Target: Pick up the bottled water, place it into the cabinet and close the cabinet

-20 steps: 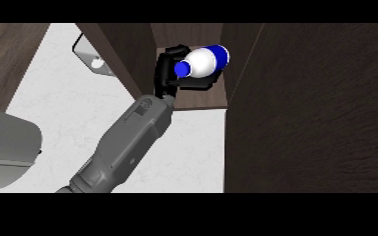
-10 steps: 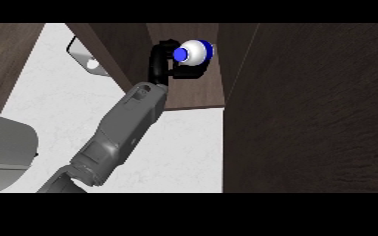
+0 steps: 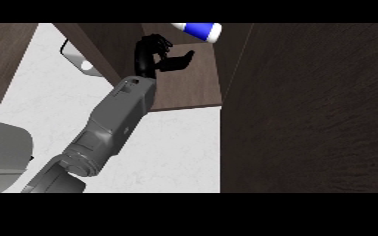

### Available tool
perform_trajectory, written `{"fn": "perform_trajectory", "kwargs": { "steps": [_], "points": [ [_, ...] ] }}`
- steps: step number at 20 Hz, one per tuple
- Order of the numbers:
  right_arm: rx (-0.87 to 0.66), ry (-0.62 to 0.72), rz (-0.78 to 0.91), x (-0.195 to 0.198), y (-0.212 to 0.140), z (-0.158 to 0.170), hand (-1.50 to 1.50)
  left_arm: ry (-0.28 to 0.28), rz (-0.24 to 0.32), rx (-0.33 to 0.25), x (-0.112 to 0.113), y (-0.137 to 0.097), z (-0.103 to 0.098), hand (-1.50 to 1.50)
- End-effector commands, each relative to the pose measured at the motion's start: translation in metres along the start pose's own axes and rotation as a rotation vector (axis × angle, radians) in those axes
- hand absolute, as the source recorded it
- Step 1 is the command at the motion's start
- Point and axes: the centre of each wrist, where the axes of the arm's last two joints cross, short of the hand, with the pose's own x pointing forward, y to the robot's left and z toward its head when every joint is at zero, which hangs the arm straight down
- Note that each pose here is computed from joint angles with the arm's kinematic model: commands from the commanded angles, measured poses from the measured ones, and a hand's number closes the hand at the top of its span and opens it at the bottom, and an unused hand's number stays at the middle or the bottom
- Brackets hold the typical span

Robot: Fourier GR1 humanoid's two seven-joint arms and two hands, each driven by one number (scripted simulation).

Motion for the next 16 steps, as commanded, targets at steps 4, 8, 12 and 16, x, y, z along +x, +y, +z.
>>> {"fn": "perform_trajectory", "kwargs": {
  "steps": [4, 8, 12, 16],
  "points": [
    [0.022, -0.029, -0.046, 0.01, 0.0, 0.003, -1.5, -0.094, -0.12, 0.072, 0.01, -0.001, -0.008, -1.5],
    [0.024, -0.053, -0.053, 0.009, 0.001, -0.005, -1.5, -0.131, -0.168, 0.088, 0.011, 0.006, -0.013, -1.5],
    [0.038, -0.044, -0.053, 0.01, -0.003, -0.005, -1.5, -0.109, -0.092, 0.041, 0.021, -0.008, -0.01, -1.5],
    [0.037, -0.041, -0.064, 0.01, 0.004, -0.008, -1.5, -0.199, 0.04, -0.055, 0.032, -0.014, -0.01, -1.5]
  ]
}}
